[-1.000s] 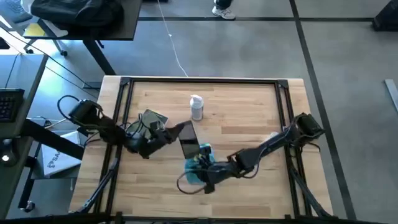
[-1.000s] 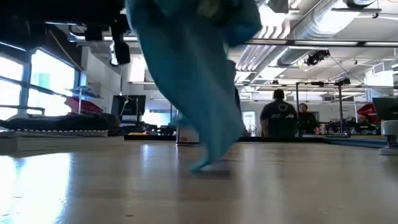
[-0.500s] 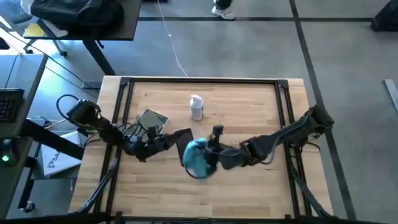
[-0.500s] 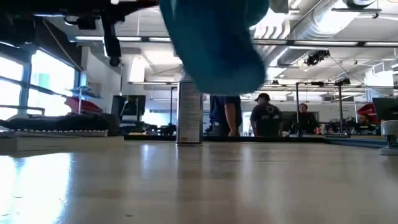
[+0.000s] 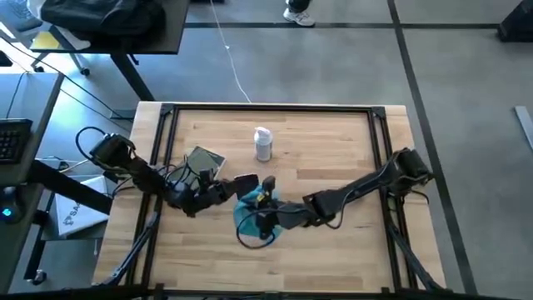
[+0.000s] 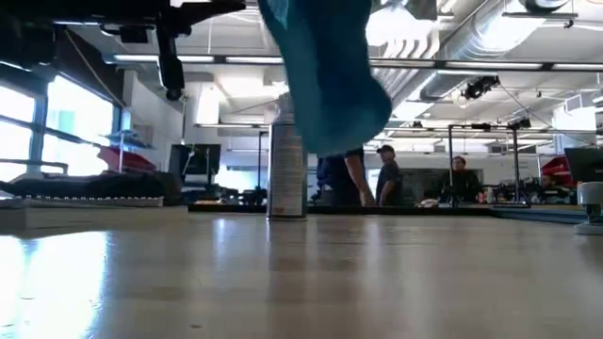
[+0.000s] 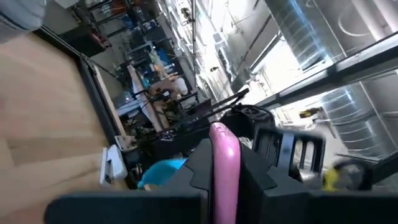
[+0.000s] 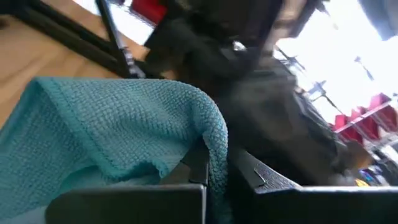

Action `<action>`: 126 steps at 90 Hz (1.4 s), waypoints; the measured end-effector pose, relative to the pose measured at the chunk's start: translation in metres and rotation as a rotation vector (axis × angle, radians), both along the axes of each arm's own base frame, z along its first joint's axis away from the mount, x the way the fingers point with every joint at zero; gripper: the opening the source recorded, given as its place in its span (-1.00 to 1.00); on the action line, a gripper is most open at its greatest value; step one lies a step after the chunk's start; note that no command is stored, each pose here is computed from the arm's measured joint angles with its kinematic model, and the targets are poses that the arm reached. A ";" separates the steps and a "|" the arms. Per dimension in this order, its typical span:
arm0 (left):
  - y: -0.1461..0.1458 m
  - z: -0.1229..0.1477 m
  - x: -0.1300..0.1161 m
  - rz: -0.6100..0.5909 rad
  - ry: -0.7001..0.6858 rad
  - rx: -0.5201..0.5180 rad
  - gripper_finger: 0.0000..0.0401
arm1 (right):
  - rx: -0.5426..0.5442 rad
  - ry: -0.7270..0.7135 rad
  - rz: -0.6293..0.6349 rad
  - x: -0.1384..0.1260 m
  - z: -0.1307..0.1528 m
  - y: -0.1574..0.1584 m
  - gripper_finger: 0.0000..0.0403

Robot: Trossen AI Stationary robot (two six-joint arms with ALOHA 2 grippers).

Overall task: Apply microfiber cloth
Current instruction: Wipe the cellphone with the microfiber towel

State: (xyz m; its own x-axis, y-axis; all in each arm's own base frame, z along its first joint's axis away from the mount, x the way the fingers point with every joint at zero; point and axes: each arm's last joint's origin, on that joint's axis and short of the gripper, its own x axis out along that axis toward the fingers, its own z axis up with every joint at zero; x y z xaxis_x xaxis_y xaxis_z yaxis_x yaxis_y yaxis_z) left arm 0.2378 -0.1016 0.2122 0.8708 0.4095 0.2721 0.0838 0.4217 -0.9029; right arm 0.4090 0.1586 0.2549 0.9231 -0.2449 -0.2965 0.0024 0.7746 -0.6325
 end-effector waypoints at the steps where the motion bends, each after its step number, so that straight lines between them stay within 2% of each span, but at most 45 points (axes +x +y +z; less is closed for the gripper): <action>1: 0.000 0.001 0.000 0.001 -0.001 0.001 -0.94 | -0.002 0.002 0.003 0.000 -0.001 0.002 -1.00; 12: 0.001 0.009 -0.004 -0.008 -0.021 0.029 -0.94 | -0.033 0.021 0.036 -0.007 -0.008 0.022 -1.00; 20: 0.002 0.016 -0.008 0.004 -0.034 0.052 -0.94 | -0.117 0.023 0.015 -0.014 -0.008 0.034 -1.00; 26: 0.002 0.019 -0.009 0.010 -0.036 0.062 -0.94 | -0.220 0.010 -0.019 -0.019 -0.006 0.043 -1.00; 45: -0.003 0.012 -0.006 -0.032 0.019 0.048 -0.94 | -0.646 0.039 -0.098 -0.028 0.008 0.060 -1.00; 56: -0.005 0.002 -0.003 -0.062 0.090 0.022 -0.94 | -0.817 0.076 -0.189 -0.024 0.020 0.051 -1.00; 67: -0.007 -0.004 -0.002 -0.081 0.127 -0.009 -0.94 | -0.928 0.108 -0.192 -0.016 0.026 0.036 -1.00; 78: -0.009 -0.004 -0.002 -0.124 0.118 0.000 -0.94 | -0.978 0.148 -0.163 -0.007 0.023 0.019 -1.00; 91: -0.011 -0.002 -0.003 -0.142 0.106 0.008 -0.94 | -0.968 0.176 -0.076 -0.001 0.014 0.009 -1.00; 108: -0.008 0.003 -0.005 -0.126 0.091 0.040 -0.94 | -0.972 0.191 -0.032 0.004 -0.002 0.017 -1.00; 126: 0.000 0.012 -0.006 -0.090 0.078 0.074 -0.94 | -1.000 0.206 0.077 0.004 -0.029 0.039 -1.00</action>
State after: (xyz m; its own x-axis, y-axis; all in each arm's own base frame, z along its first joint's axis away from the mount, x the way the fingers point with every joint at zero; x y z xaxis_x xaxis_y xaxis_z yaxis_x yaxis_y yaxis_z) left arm 0.2317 -0.1019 0.2243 0.9227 0.3100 0.2291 0.0556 0.4811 -0.8749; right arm 0.4127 0.1973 0.2262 0.9010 -0.4094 -0.1434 -0.2067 -0.1145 -0.9717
